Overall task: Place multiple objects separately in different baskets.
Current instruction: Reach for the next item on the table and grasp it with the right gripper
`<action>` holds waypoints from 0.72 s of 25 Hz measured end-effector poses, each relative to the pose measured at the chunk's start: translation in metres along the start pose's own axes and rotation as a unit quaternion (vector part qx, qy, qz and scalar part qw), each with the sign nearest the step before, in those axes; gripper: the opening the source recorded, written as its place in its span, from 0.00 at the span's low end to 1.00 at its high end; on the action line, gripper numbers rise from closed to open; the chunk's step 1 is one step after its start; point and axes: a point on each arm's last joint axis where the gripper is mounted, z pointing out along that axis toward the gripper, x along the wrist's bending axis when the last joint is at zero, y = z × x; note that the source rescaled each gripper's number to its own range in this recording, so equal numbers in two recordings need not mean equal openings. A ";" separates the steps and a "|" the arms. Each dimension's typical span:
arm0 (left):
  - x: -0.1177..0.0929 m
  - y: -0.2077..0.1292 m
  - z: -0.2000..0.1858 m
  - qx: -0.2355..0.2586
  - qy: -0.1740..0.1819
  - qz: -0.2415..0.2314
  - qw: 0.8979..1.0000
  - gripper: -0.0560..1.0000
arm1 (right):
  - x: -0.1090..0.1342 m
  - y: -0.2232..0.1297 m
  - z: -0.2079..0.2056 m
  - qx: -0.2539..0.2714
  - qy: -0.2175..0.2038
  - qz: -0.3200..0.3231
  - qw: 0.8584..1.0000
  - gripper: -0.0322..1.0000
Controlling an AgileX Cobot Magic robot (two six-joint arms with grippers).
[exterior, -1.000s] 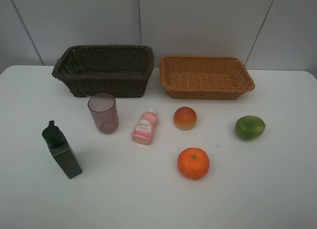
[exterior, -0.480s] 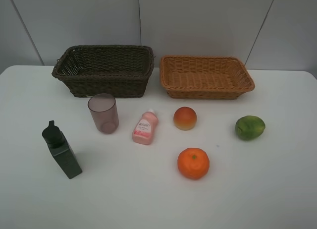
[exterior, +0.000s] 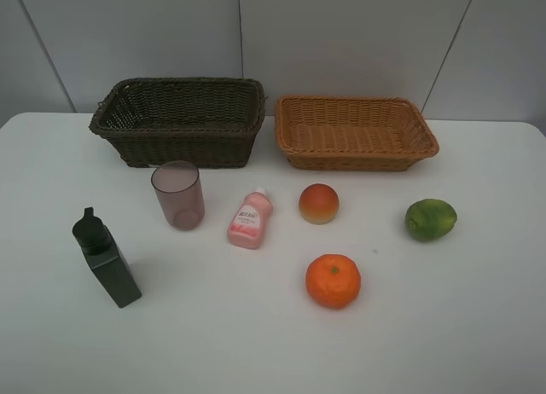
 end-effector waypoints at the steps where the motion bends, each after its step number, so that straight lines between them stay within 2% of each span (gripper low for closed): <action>1: 0.000 0.000 0.000 0.000 0.000 0.000 1.000 1.00 | 0.000 0.000 0.000 0.000 0.000 0.000 1.000 0.96; 18: 0.000 0.000 0.000 0.000 0.000 0.000 1.000 1.00 | 0.000 0.001 0.002 0.006 0.005 -0.003 1.000 0.96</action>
